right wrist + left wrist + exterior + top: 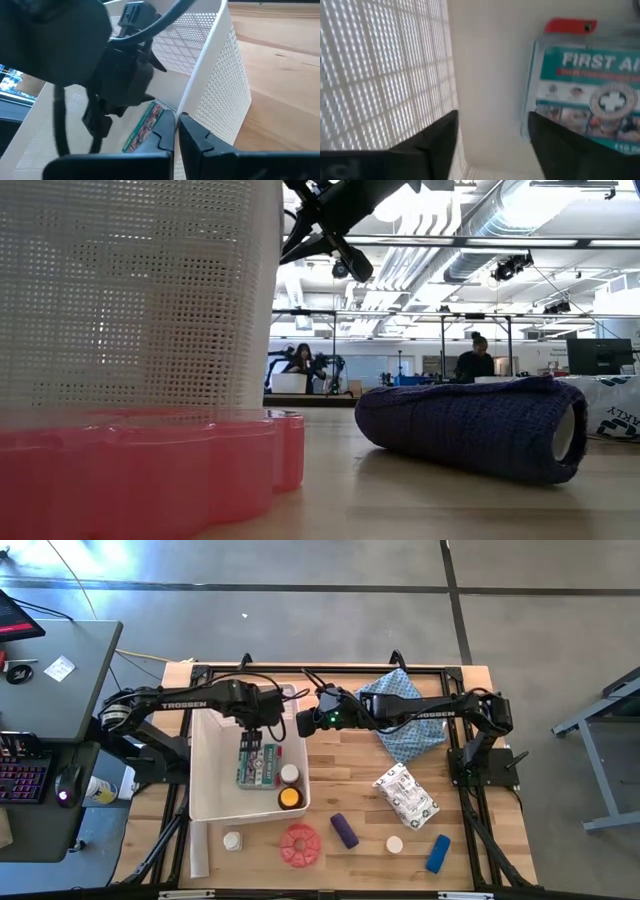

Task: Pick & place medical supplies in basket/bin
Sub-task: Put the blue first aid kit into the white bin

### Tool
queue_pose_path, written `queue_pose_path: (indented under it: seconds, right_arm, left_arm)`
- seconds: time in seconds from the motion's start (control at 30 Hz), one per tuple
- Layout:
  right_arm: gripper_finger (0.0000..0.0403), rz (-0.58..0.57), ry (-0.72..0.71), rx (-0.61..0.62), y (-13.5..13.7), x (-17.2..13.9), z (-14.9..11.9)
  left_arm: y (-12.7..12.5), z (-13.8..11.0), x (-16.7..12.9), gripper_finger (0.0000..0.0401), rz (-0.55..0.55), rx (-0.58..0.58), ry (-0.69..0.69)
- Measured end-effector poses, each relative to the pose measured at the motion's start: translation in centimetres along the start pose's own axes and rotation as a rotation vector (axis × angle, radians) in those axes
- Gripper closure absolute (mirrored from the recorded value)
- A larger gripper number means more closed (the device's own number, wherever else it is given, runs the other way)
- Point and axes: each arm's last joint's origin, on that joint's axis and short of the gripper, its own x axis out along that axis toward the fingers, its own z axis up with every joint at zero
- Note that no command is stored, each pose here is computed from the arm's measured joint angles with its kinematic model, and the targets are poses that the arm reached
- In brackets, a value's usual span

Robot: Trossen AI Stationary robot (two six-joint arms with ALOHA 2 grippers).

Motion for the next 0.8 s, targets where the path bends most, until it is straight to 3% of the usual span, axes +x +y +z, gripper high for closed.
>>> queue_pose_path:
  seconds: [0.23, 0.37, 0.5, 0.63, 0.8]
  right_arm:
    - [0.0401, -0.007, 0.002, 0.005, 0.0, 0.0, 0.0]
    - [0.0401, -0.010, -0.001, 0.013, 0.0, 0.0, -0.1]
    - [0.0401, -0.010, -0.001, 0.008, 0.0, 0.0, -0.1]
    - [0.0401, -0.009, 0.000, 0.006, 0.0, 0.0, -0.1]
    - [0.0402, -0.010, -0.001, 0.007, 0.0, 0.0, -0.1]
  left_arm:
    - [-0.1, 0.3, 0.9, 0.0263, -0.008, 0.009, 0.011]
    - [-0.7, -0.6, 2.3, 0.0327, -0.065, 0.029, 0.055]
    - [-1.1, -1.5, 4.1, 0.0380, -0.007, 0.075, 0.098]
    - [-1.2, -1.8, 5.2, 0.0374, 0.046, 0.051, 0.085]
    - [-1.3, -1.6, 5.3, 0.0321, 0.037, 0.013, 0.060]
